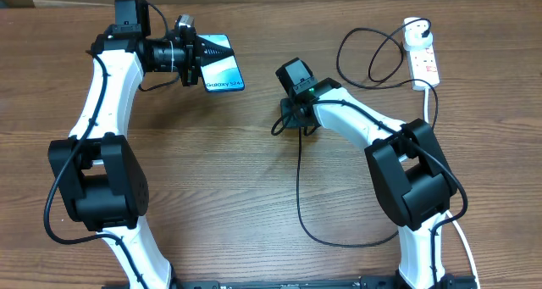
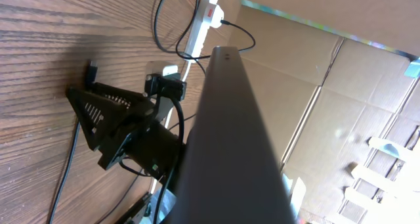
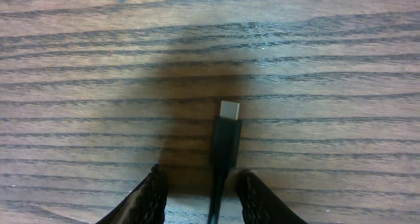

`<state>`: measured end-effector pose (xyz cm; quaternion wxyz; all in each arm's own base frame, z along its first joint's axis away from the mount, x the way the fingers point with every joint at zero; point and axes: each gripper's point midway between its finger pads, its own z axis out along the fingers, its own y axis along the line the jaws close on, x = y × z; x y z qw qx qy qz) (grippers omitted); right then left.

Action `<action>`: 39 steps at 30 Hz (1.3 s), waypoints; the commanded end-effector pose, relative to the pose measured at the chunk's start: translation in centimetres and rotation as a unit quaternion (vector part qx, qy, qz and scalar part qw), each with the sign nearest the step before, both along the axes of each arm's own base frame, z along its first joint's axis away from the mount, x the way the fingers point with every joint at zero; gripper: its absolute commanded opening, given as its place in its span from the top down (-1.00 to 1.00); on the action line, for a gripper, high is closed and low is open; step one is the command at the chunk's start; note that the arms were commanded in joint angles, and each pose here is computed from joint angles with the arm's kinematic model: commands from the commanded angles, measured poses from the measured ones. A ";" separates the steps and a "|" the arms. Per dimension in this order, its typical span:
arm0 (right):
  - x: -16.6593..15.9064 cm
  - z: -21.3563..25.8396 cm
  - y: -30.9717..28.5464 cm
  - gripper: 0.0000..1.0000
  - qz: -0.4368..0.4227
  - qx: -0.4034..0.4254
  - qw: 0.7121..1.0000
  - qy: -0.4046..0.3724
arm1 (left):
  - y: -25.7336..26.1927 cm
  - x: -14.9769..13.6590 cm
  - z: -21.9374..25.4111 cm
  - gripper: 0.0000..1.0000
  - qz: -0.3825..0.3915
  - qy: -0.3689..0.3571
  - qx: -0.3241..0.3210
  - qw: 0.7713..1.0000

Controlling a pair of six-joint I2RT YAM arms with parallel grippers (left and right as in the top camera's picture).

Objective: Plug charger to phone and switch on socket
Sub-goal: 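Release the phone with the right gripper and lower it over the cable plug, then close the right gripper on the black USB-C cable near its plug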

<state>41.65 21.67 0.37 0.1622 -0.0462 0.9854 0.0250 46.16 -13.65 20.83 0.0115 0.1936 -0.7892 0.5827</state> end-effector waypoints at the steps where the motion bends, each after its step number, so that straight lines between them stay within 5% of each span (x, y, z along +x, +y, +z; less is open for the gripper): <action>1: 0.4 -0.9 -0.4 0.28 -0.009 -0.007 1.000 0.006 | -0.7 -0.6 2.4 0.91 -0.020 -0.035 -0.018 0.999; 18: 0.3 -1.1 -1.1 0.16 -0.013 -0.011 1.000 0.013 | -0.7 -0.6 2.4 0.91 -0.020 -0.035 -0.018 0.999; 39: -0.8 -2.9 -1.3 0.56 -0.016 0.046 0.996 0.070 | -0.7 -0.7 2.4 0.92 -0.020 -0.033 -0.018 0.999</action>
